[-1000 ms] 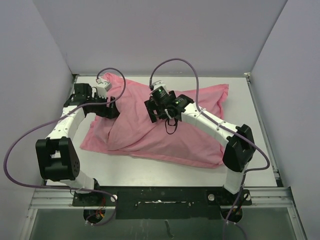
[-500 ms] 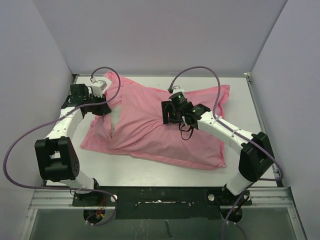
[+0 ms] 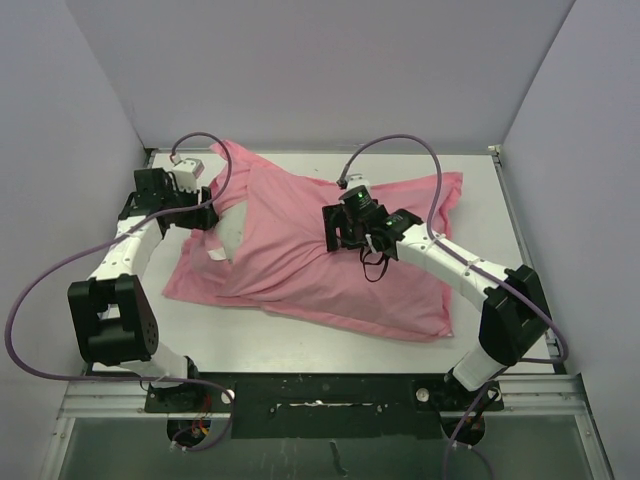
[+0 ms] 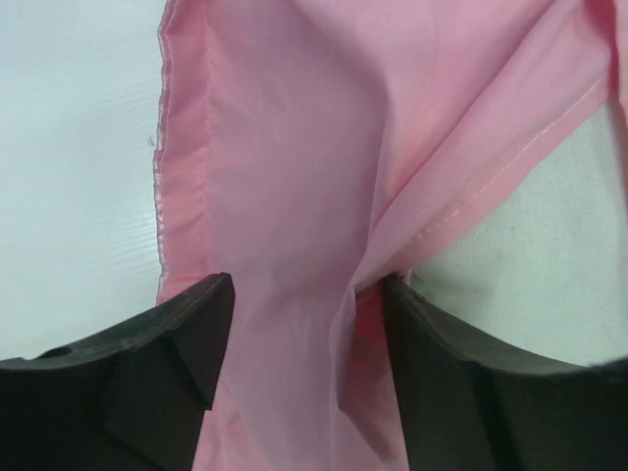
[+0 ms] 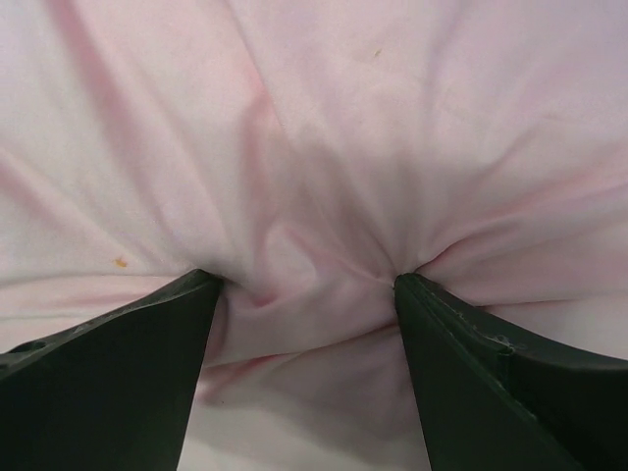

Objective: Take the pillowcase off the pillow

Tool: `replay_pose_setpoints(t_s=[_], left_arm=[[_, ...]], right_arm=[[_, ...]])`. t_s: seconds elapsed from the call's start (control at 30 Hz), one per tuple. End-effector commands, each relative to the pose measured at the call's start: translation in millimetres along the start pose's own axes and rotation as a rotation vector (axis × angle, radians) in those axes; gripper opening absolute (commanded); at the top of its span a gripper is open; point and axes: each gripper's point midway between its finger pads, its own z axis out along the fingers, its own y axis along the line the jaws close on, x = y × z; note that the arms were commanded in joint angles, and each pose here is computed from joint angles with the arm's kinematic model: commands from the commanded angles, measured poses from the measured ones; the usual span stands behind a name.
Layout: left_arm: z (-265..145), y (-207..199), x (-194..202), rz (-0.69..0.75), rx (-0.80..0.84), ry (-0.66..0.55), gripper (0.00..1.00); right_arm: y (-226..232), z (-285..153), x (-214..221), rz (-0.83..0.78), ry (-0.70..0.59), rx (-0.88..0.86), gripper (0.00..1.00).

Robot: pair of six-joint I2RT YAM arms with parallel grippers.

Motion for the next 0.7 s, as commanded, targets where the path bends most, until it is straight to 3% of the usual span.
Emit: replay_pose_setpoints(t_s=[0.0,0.13,0.3,0.37,0.4,0.47,0.53,0.6,0.67], left_arm=[[2.0,-15.4,-5.5,-0.029,0.066,0.0,0.64],[11.8,-10.5,1.0,0.005,0.031,0.007,0.68],[27.3,6.5,5.3,0.071,-0.078,0.021,0.65],[34.5,16.5,10.0,0.115,-0.154,0.038,0.5],[37.8,21.6,10.5,0.141,-0.196,0.04,0.36],[43.5,30.9,11.2,0.174,-0.257,0.038,0.25],[47.6,35.8,13.3,0.181,-0.279,0.05,0.29],[52.4,34.8,18.0,0.16,-0.266,0.079,0.5],[58.2,25.8,23.0,0.125,-0.209,0.114,0.57]], right_arm=[[-8.1,-23.3,-0.7,-0.034,0.031,0.023,0.77],[-6.4,-39.8,-13.1,-0.047,-0.008,0.0,0.79],[-8.8,-46.0,-11.0,-0.054,-0.008,0.0,0.78],[-11.9,-45.0,-6.2,-0.057,0.001,0.009,0.77],[-13.7,-44.7,-2.6,-0.06,0.01,0.016,0.77],[-19.0,-45.2,3.0,-0.062,0.023,0.031,0.77],[-27.1,-48.6,5.3,-0.055,0.028,0.05,0.77],[-38.2,-57.3,3.2,-0.037,0.02,0.064,0.79],[-53.3,-66.9,1.5,-0.006,0.012,0.086,0.82]])
